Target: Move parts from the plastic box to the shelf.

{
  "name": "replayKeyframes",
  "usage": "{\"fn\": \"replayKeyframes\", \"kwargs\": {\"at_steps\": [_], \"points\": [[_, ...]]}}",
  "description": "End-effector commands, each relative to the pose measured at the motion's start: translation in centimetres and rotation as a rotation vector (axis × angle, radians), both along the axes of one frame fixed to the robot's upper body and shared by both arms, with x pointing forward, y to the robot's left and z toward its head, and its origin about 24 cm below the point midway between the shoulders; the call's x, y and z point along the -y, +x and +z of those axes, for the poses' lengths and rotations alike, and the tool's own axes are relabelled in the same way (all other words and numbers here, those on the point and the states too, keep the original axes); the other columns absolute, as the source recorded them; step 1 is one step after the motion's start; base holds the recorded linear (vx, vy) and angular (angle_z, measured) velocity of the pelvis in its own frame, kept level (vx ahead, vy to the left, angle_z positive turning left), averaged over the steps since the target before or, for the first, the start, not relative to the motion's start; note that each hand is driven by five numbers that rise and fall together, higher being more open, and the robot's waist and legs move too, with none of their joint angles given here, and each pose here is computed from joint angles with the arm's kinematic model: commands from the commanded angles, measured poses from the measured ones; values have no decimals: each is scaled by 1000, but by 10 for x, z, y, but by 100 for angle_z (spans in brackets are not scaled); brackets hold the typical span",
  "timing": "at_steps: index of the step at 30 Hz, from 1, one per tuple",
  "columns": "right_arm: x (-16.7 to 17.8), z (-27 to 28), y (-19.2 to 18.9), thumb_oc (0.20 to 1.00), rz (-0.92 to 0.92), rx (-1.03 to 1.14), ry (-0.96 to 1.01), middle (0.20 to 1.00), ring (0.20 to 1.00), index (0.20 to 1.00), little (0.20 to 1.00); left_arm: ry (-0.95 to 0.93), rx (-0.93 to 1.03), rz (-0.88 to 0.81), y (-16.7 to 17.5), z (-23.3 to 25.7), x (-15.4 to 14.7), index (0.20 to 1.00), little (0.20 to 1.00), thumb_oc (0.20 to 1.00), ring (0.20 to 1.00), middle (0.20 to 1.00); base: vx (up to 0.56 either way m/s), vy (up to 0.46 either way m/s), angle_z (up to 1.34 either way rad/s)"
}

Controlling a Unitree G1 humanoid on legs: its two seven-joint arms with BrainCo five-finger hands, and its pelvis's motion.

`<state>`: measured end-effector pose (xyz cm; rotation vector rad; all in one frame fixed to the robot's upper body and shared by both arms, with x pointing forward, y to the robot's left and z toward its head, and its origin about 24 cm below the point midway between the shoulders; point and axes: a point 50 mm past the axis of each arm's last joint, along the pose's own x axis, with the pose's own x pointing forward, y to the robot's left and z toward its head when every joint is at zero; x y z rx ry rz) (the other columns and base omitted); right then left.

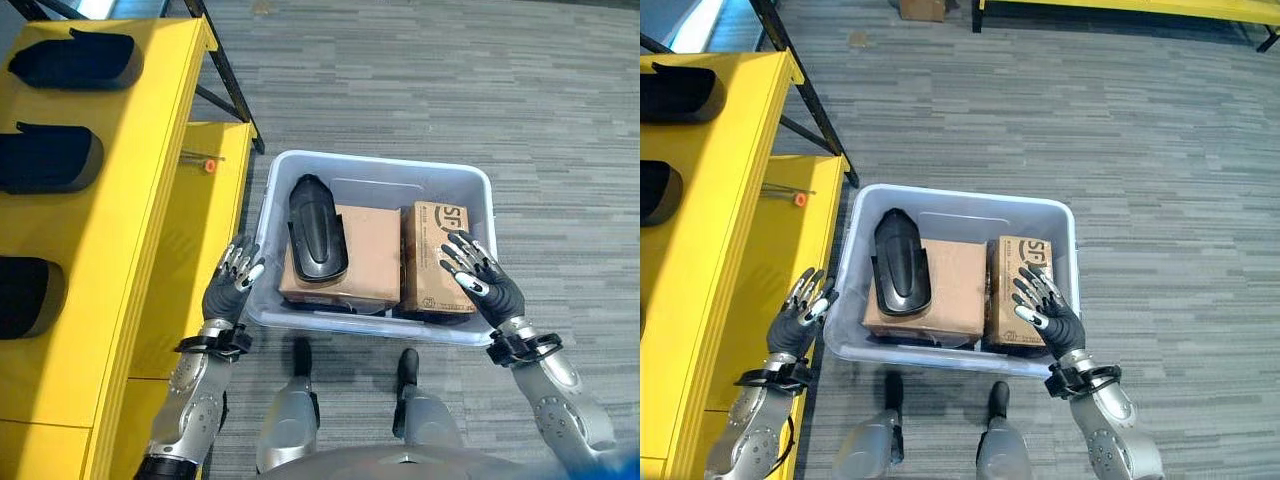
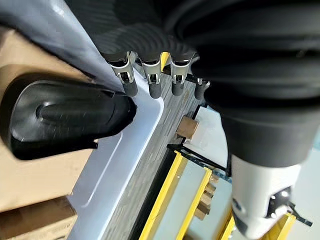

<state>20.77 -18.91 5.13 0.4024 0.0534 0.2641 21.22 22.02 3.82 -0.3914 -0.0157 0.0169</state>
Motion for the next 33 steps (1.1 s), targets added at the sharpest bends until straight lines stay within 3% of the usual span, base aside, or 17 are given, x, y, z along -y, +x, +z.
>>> {"fn": "replayKeyframes", "kwargs": {"at_steps": [1,16,24,33], "points": [[4,25,8,1000,26,124,-31,1000,1000,1000,1000,59,122,27,-2,23,-6,1000,1000,1000,1000,1000,37,45,-2],[-26,46,23,1000,104,205,50,1000,1000,1000,1000,149,309,69,45,66,18,1000,1000,1000,1000,1000,-8,-23,-11],[-28,54,29,1000,64,249,52,1000,1000,1000,1000,157,373,347,58,85,-8,1000,1000,1000,1000,1000,-6,-42,-15],[-32,64,34,1000,60,303,55,1000,1000,1000,1000,192,473,515,60,111,-22,1000,1000,1000,1000,1000,-12,-21,-2]]}}
